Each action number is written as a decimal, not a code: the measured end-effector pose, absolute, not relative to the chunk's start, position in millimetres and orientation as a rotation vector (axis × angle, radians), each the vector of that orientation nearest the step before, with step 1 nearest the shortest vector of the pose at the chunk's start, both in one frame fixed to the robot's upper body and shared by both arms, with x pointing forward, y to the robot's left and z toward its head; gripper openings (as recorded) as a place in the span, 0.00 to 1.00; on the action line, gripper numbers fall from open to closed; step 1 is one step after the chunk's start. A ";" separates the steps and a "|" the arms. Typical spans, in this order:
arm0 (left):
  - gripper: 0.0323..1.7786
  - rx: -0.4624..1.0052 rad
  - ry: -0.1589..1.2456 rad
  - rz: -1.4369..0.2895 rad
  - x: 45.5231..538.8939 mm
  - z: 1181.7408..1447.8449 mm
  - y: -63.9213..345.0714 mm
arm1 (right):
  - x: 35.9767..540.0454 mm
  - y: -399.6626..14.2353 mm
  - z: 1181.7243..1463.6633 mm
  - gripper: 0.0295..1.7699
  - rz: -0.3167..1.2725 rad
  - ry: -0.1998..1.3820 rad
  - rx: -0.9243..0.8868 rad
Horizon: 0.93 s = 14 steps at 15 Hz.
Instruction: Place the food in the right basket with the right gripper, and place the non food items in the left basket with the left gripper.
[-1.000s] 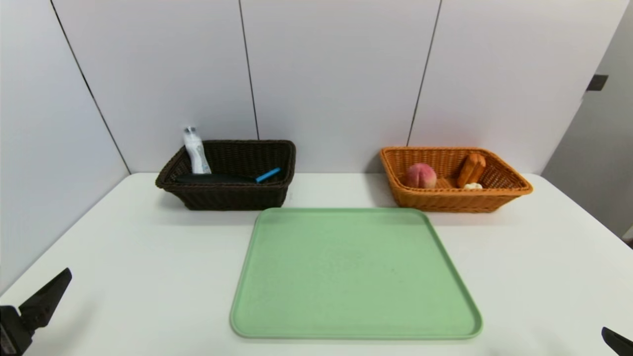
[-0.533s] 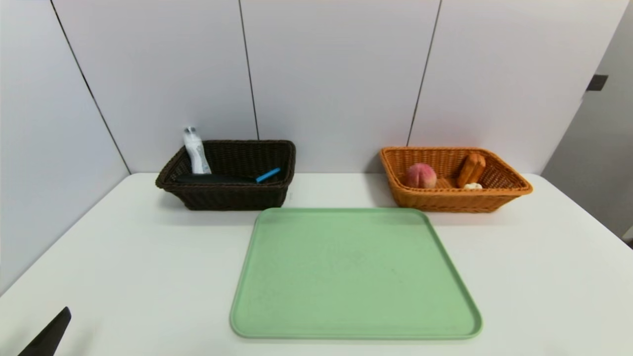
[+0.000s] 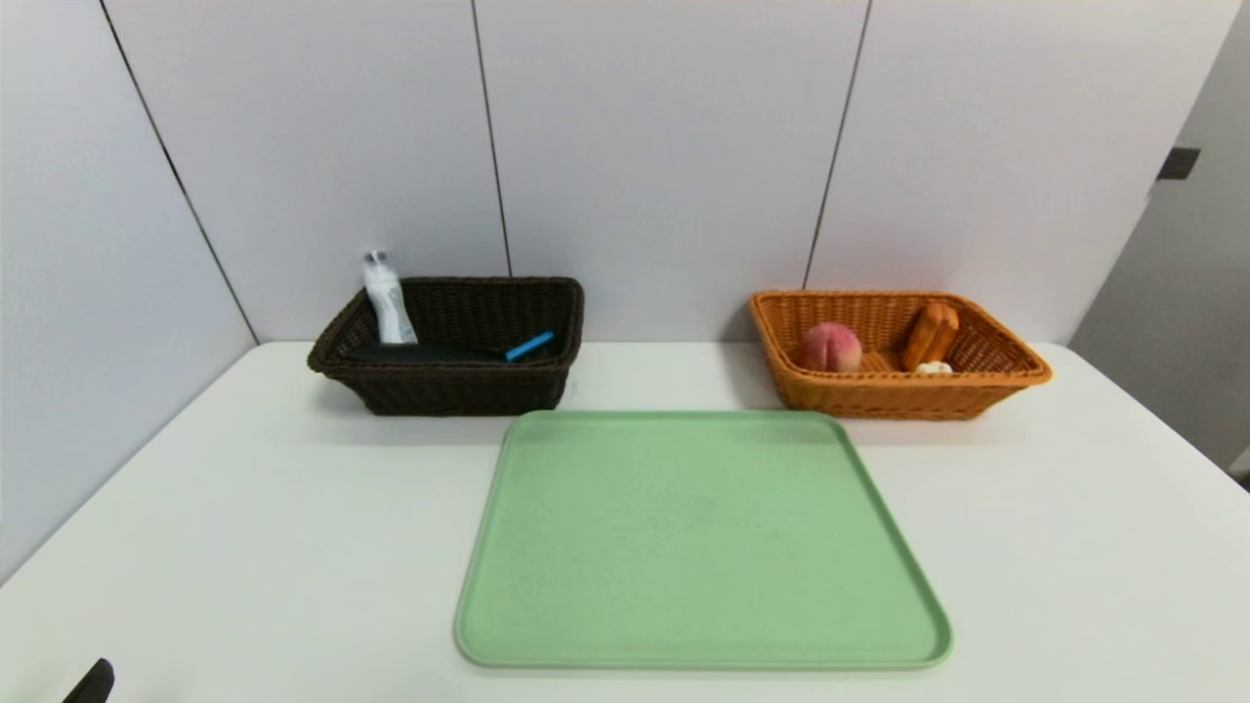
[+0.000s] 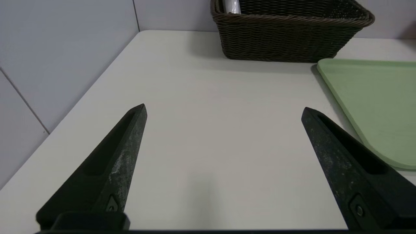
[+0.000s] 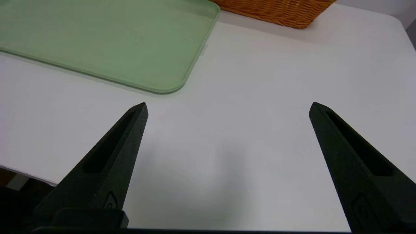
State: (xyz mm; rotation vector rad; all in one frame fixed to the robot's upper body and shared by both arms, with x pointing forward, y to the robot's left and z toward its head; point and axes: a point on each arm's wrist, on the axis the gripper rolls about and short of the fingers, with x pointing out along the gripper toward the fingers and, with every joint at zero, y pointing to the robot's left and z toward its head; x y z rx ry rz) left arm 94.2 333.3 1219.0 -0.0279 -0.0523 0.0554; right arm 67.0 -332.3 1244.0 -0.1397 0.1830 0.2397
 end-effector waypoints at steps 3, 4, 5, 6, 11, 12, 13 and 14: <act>0.95 -0.026 -0.064 0.003 89.7 1217.0 332.2 | 62.4 -332.2 1245.2 0.97 0.240 0.149 -0.142; 0.95 -0.021 -0.073 0.000 88.9 1216.9 332.1 | 61.5 -332.1 1245.1 0.97 0.238 0.142 -0.143; 0.95 -0.017 -0.080 -0.001 88.1 1216.5 332.1 | 60.2 -332.0 1244.7 0.97 0.237 0.135 -0.143; 0.95 -0.016 -0.088 -0.008 87.0 1215.9 332.0 | 58.5 -331.9 1243.4 0.97 0.240 0.133 -0.143; 0.95 -0.010 -0.089 -0.027 72.8 1198.0 332.1 | 47.2 -331.1 1236.4 0.97 0.262 0.085 -0.143; 0.95 -0.005 -0.103 -0.027 71.3 1197.3 332.2 | 45.0 -331.1 1235.6 0.97 0.259 0.069 -0.144; 0.95 -0.003 -0.126 -0.028 70.0 1198.2 332.2 | 42.8 -331.1 1234.8 0.97 0.257 0.053 -0.145; 0.95 -0.001 -0.138 -0.028 69.2 1198.3 332.2 | 40.7 -331.1 1233.9 0.97 0.254 0.036 -0.148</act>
